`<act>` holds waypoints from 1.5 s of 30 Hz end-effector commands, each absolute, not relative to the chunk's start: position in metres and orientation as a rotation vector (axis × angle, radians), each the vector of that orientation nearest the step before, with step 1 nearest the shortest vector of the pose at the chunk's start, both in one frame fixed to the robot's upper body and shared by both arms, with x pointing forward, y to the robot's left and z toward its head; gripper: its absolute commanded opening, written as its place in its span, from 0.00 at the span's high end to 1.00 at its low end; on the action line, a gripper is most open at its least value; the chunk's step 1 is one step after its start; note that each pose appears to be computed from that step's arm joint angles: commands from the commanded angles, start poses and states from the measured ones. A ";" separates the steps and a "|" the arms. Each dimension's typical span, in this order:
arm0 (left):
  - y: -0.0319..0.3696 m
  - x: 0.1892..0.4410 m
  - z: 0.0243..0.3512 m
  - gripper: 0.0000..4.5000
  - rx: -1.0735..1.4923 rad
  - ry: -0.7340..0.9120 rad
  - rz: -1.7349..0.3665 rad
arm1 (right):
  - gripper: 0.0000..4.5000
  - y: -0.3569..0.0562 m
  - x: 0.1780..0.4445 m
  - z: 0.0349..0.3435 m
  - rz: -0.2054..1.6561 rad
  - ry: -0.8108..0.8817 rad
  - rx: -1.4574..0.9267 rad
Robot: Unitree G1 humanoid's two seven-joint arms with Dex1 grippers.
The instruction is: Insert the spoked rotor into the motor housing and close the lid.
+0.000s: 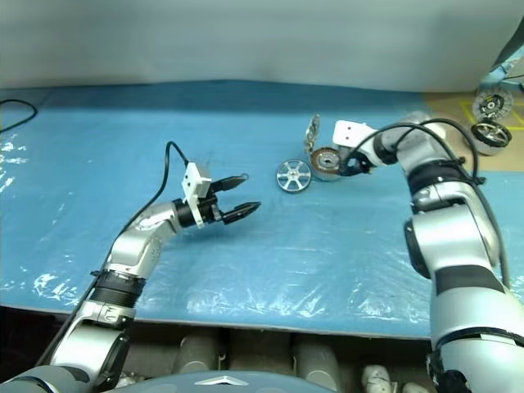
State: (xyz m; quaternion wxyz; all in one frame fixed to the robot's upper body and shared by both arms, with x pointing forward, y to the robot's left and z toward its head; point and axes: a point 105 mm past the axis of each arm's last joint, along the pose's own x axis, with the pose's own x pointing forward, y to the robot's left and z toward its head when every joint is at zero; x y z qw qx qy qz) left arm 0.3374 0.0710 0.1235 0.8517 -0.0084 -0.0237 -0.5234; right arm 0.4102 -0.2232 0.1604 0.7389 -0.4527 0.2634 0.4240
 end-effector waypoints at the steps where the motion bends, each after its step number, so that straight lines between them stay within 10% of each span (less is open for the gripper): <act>1: 0.068 0.337 0.132 0.00 0.001 -0.090 -1.121 | 0.42 -0.226 0.387 0.158 1.013 0.584 -0.980; 14: 0.060 0.342 0.135 0.00 0.004 -0.093 -1.163 | 0.42 -0.201 0.416 0.186 0.894 0.315 -1.266; 45: 0.076 0.332 0.129 0.00 0.005 -0.074 -1.084 | 0.42 -0.174 0.435 0.188 0.971 0.417 -1.252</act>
